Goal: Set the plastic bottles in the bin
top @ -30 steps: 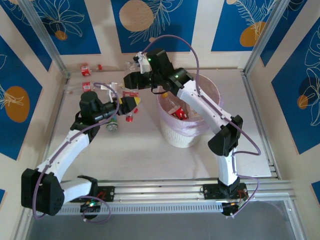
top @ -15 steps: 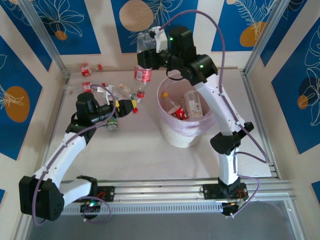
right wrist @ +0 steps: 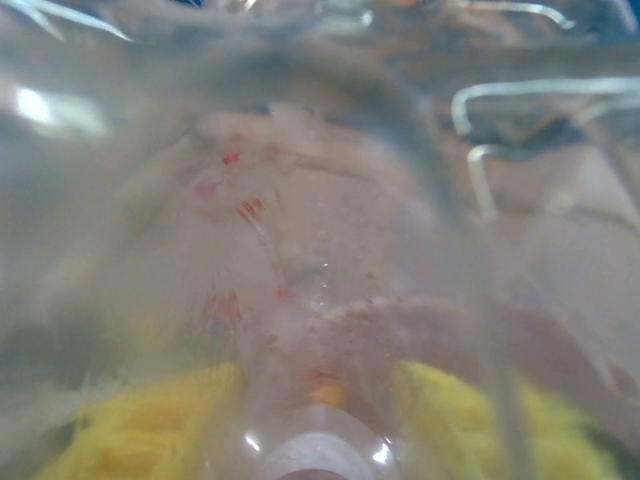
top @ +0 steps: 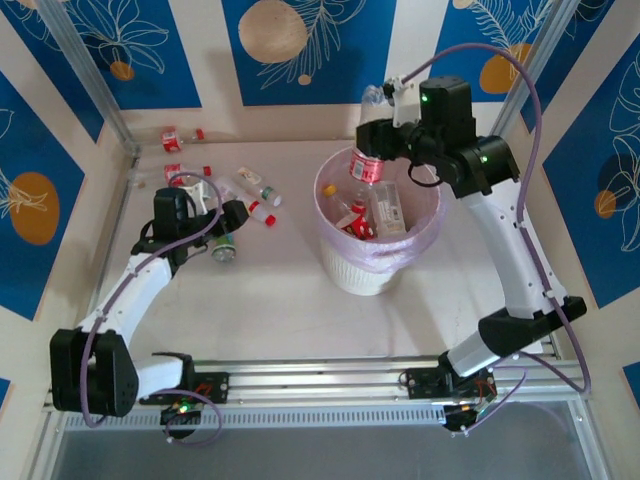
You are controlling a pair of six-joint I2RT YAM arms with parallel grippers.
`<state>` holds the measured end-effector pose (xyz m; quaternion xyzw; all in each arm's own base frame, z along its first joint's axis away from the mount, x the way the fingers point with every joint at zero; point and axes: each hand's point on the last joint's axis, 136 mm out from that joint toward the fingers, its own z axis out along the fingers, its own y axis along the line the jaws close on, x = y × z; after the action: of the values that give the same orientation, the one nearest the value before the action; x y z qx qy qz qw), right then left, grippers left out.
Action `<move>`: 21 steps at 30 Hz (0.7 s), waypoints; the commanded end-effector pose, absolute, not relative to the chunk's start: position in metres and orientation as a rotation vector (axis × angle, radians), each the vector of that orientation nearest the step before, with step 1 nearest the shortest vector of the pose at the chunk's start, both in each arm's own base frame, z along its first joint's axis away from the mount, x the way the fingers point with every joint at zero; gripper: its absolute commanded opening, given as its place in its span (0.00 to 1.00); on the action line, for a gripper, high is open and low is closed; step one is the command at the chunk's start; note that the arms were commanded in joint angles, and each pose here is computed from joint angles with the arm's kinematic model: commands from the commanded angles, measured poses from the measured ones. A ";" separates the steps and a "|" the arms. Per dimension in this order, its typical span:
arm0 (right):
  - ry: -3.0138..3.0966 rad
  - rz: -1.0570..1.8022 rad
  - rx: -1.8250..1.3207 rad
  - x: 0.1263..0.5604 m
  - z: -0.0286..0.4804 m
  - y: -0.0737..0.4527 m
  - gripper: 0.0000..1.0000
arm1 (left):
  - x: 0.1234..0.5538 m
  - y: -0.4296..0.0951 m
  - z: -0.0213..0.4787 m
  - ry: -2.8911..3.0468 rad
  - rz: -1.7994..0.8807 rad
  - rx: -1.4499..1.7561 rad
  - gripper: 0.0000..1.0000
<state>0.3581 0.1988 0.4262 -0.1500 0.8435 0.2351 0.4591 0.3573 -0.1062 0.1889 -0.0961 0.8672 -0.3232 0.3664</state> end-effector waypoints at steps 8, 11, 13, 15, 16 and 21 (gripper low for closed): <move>2.314 0.521 -0.398 0.353 0.335 0.190 0.40 | 0.360 -0.058 0.149 2.381 -0.475 -0.350 0.85; 2.360 0.520 -0.400 0.351 0.314 0.193 0.40 | 0.361 -0.053 0.145 2.400 -0.427 -0.352 0.85; 2.391 0.517 -0.397 0.351 0.301 0.195 0.40 | 0.361 -0.050 0.141 2.413 -0.399 -0.355 0.85; 2.423 0.511 -0.399 0.353 0.284 0.196 0.40 | 0.361 -0.046 0.135 2.429 -0.366 -0.360 0.85; 2.437 0.508 -0.405 0.353 0.277 0.196 0.40 | 0.360 -0.043 0.131 2.441 -0.344 -0.367 0.85; 2.495 0.532 -0.404 0.358 0.243 0.203 0.40 | 0.361 -0.034 0.109 2.502 -0.252 -0.383 0.85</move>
<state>0.3512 0.1924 0.2579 -0.1452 0.9300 0.1871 0.2811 0.3586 -0.0465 0.1153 -0.1435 0.9326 -0.1314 0.3041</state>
